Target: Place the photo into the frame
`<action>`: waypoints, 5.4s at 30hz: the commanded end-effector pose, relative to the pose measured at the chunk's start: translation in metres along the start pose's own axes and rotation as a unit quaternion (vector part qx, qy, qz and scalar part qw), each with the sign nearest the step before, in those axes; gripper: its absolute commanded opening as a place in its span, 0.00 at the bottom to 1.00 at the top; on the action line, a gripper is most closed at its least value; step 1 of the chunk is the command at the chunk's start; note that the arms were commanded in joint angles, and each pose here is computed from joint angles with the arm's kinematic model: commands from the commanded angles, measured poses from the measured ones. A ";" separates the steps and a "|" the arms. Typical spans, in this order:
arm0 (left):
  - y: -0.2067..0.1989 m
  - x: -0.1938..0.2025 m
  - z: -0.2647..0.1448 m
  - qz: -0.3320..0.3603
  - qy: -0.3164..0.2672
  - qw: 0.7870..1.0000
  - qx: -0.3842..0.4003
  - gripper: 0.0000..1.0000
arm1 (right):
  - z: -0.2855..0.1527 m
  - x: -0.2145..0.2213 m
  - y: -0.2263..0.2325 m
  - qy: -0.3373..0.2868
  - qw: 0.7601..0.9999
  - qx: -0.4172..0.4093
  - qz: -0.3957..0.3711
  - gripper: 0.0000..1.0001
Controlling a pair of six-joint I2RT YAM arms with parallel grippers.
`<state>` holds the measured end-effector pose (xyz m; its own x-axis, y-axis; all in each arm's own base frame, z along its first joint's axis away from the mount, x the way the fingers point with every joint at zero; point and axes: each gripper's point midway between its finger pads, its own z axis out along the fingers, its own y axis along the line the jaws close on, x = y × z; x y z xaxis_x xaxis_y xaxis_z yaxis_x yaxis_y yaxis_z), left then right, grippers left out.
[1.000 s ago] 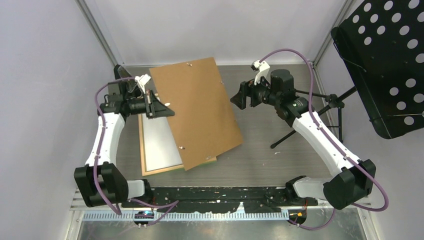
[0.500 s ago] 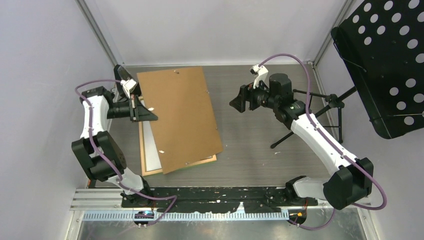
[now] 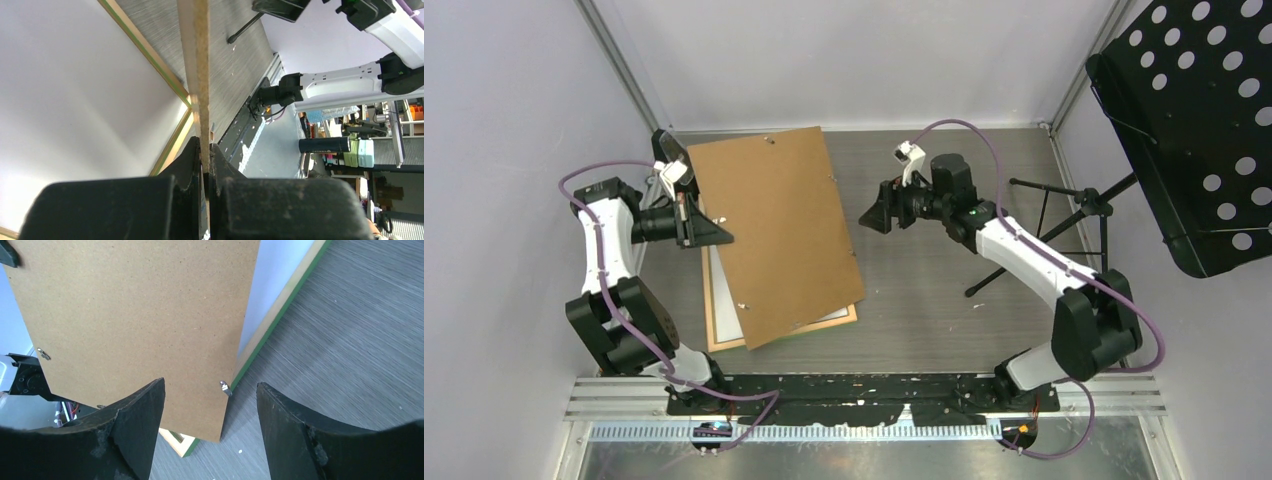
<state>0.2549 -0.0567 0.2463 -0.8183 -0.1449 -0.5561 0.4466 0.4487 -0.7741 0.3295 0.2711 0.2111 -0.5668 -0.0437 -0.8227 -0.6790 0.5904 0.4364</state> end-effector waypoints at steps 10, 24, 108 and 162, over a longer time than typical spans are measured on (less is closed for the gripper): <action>-0.044 0.005 -0.003 -0.048 -0.026 0.997 0.047 0.00 | 0.051 -0.010 0.004 -0.037 0.993 -0.102 -0.039 0.75; -0.047 0.005 -0.001 -0.047 -0.038 0.996 0.058 0.00 | 0.081 0.018 -0.005 -0.011 0.988 -0.153 -0.014 0.74; 0.016 -0.015 0.024 0.086 0.046 0.995 0.028 0.00 | -0.072 -0.032 0.130 -0.080 0.933 -0.346 -0.055 0.33; 0.022 -0.021 0.032 0.088 0.073 0.993 0.002 0.51 | -0.064 -0.042 0.129 -0.077 0.944 -0.322 -0.011 0.06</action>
<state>0.2847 -0.0792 0.2255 -0.8107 0.0477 -0.5836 0.5473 0.4158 -0.7264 0.2475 0.3020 0.2708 -0.6340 0.0215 -0.7731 -0.7701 0.0738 0.6336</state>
